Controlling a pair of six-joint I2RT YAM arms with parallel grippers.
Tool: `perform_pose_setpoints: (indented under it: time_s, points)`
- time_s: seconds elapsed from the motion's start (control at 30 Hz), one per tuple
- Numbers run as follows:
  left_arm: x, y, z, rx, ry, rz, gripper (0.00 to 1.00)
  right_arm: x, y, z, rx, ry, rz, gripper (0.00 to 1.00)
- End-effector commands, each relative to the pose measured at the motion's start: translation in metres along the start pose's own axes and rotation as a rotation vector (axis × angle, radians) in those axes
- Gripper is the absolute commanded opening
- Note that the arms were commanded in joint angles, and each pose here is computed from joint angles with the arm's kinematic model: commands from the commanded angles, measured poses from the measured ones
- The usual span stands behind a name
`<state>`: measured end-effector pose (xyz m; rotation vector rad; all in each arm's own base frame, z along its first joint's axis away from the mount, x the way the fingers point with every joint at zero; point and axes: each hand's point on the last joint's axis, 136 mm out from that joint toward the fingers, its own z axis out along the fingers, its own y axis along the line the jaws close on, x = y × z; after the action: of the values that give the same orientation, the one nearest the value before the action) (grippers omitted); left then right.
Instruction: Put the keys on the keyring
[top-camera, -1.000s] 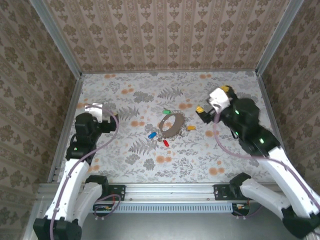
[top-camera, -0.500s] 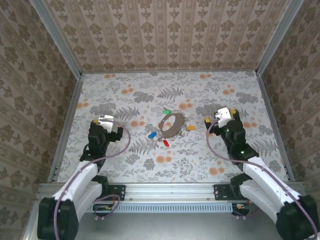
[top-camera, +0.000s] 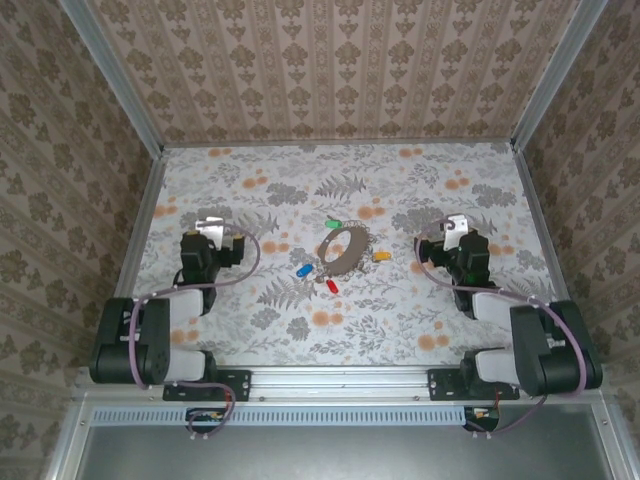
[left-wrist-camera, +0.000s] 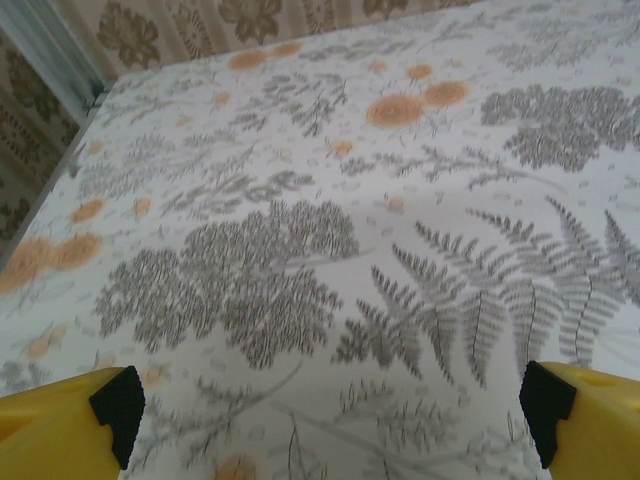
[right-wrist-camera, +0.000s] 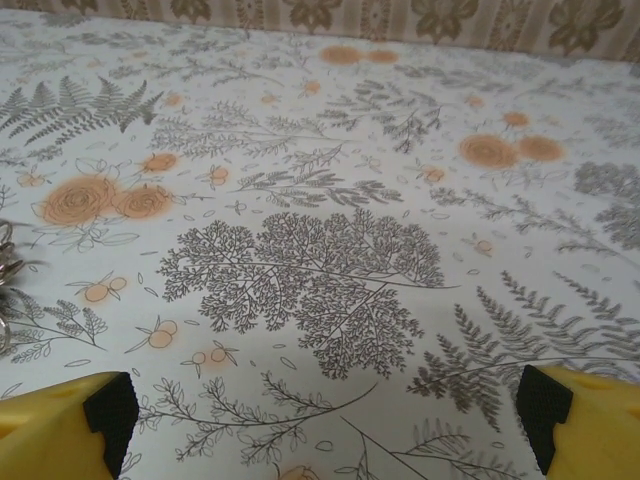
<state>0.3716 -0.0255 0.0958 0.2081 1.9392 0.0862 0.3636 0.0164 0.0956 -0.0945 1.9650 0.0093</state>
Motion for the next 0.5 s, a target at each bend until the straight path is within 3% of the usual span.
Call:
perform_pose_setpoints:
  time_s: [0.0,0.07,0.13,0.3,0.47]
  points:
    - [-0.011,0.006,0.013,0.009,-0.084,-0.016,1.0,-0.026,-0.011,0.016,0.028,-0.092,0.058,1.0]
    - [-0.007,0.011,0.019,0.015,-0.069,-0.042,1.0,-0.019,-0.014,0.023,0.047,-0.146,0.061,1.0]
    - [-0.008,0.01,0.024,0.02,-0.042,-0.039,1.0,-0.014,-0.013,0.026,0.062,-0.056,0.047,1.0]
    - [-0.003,0.021,0.028,-0.02,0.003,-0.083,1.0,-0.015,-0.016,0.029,0.069,-0.077,0.058,1.0]
    - [-0.003,0.021,0.028,-0.02,0.002,-0.085,1.0,-0.014,-0.036,0.029,0.185,-0.05,0.11,1.0]
